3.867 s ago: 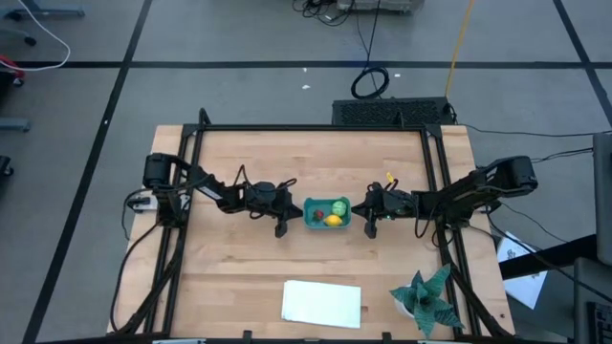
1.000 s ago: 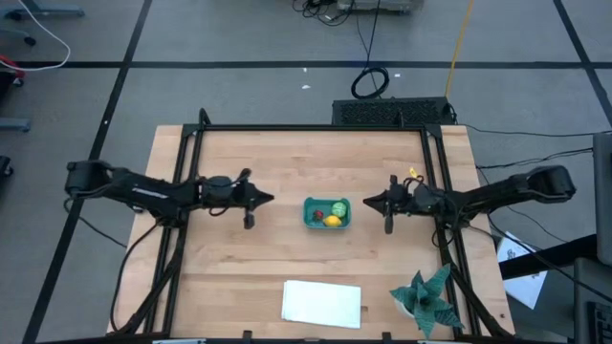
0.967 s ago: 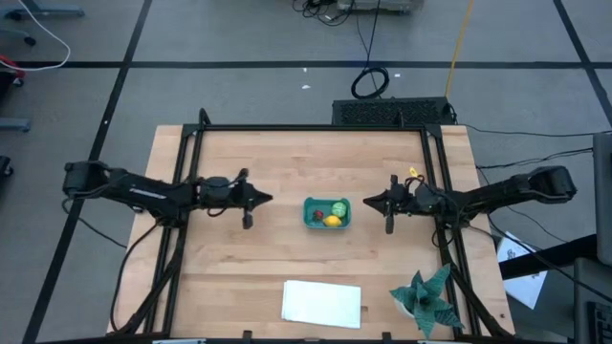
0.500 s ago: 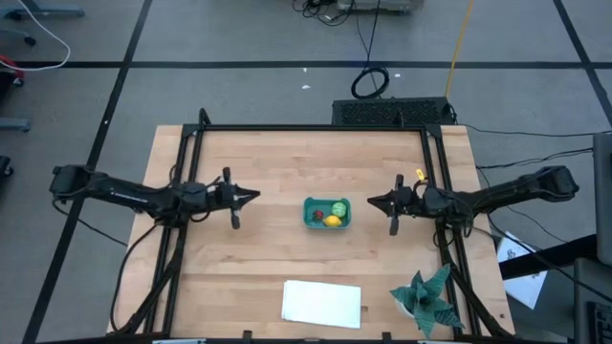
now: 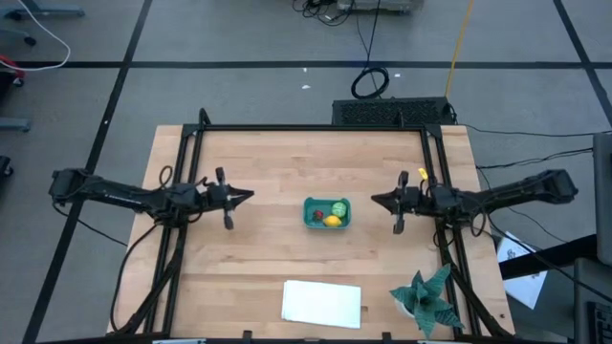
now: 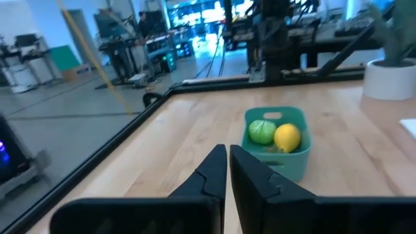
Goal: Pick and placing Produce into tupperware
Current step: Return to Home Position
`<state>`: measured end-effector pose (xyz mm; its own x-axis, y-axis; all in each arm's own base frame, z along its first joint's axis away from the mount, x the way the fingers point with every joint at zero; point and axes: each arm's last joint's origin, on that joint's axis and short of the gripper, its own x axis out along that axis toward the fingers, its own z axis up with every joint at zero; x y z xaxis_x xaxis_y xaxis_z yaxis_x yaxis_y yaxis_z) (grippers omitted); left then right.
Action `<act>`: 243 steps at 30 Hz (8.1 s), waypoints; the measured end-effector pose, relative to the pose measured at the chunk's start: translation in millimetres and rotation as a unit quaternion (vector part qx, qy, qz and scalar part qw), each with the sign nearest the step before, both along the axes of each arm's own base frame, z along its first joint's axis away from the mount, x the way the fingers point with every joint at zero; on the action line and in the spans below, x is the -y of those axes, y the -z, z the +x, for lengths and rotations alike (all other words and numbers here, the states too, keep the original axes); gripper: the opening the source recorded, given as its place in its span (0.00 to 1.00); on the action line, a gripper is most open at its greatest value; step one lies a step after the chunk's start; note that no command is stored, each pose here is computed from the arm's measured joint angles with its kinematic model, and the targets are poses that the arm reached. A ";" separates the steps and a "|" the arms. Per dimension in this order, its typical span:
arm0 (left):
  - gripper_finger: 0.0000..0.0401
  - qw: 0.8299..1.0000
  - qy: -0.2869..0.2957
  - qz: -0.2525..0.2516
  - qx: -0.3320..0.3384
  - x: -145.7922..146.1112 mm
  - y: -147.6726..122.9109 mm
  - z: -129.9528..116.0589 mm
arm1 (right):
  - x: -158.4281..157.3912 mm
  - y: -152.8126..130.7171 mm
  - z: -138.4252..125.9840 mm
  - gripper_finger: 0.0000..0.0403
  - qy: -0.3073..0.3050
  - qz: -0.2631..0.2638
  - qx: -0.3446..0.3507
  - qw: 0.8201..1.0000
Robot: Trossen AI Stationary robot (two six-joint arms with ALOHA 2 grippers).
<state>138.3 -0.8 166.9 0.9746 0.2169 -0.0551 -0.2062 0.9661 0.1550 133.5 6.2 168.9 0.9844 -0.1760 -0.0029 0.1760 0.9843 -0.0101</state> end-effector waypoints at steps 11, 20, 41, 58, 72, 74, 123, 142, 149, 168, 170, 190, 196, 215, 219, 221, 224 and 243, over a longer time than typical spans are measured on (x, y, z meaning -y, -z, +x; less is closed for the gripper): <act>0.06 0.999 0.037 0.015 0.029 1.6 -8.1 -6.5 | 3.4 -5.7 -8.2 0.00 -0.021 -0.001 0.021 1.000; 0.06 0.998 0.037 0.018 0.044 1.2 -12.4 -13.7 | 3.9 -11.3 -16.4 0.00 -0.021 0.001 0.046 0.999; 0.06 0.997 0.035 0.027 0.065 6.0 -17.0 -31.8 | 5.0 -16.3 -34.6 0.00 -0.023 0.018 0.085 0.996; 0.06 0.997 0.025 0.032 0.070 8.0 -16.2 -43.4 | 6.2 -11.8 -38.3 0.00 -0.008 0.031 0.070 0.997; 0.06 0.998 0.012 0.030 0.050 7.4 -11.8 -45.1 | 6.2 -9.0 -38.0 0.00 -0.009 0.038 0.057 0.998; 0.06 0.998 0.013 0.029 0.050 7.5 -11.8 -45.1 | 6.1 -9.0 -38.0 0.00 -0.010 0.041 0.057 0.997; 0.06 0.998 0.018 0.009 0.054 7.8 -11.8 -44.9 | 6.1 -8.9 -37.9 0.00 -0.010 0.040 0.057 0.998; 0.06 0.998 0.018 0.009 0.054 7.8 -11.8 -44.9 | 6.1 -9.0 -37.9 0.00 -0.010 0.040 0.057 0.998; 0.06 0.998 0.018 0.009 0.054 7.8 -11.8 -44.9 | 6.1 -8.9 -37.9 0.00 -0.010 0.040 0.056 0.998; 0.06 0.998 0.018 0.009 0.054 7.7 -11.8 -44.9 | 6.1 -9.0 -37.9 0.00 -0.010 0.040 0.057 0.998; 0.06 0.998 0.018 0.009 0.054 7.7 -11.8 -44.9 | 6.1 -8.9 -37.9 0.00 -0.010 0.040 0.056 0.998; 0.06 0.998 0.018 0.009 0.054 7.7 -11.7 -44.9 | 6.1 -8.9 -37.9 0.00 -0.010 0.040 0.056 0.998; 0.06 0.998 0.018 0.009 0.054 7.7 -11.8 -44.9 | 6.1 -8.9 -37.9 0.00 -0.010 0.040 0.057 0.998; 0.06 0.998 0.018 0.009 0.054 7.7 -11.8 -44.8 | 6.1 -8.9 -37.9 0.00 -0.010 0.040 0.057 0.998; 0.06 0.998 0.018 0.009 0.054 7.7 -11.8 -44.9 | 6.1 -8.9 -37.9 0.00 -0.010 0.040 0.056 0.998; 0.06 0.998 0.018 0.009 0.054 7.7 -11.8 -44.9 | 6.1 -8.9 -37.9 0.00 -0.010 0.040 0.056 0.998; 0.06 0.998 0.018 0.009 0.054 7.7 -11.8 -44.9 | 6.1 -8.9 -37.9 0.00 -0.010 0.040 0.056 0.998; 0.06 0.998 0.018 0.009 0.054 7.7 -11.7 -44.8 | 6.1 -8.9 -37.9 0.00 -0.010 0.040 0.057 0.998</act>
<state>93.5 -8.5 178.6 0.9818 0.1820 0.0542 -0.1883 0.9703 0.1520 95.6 0.1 177.8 0.9826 -0.1598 0.0949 0.1516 0.9845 0.0883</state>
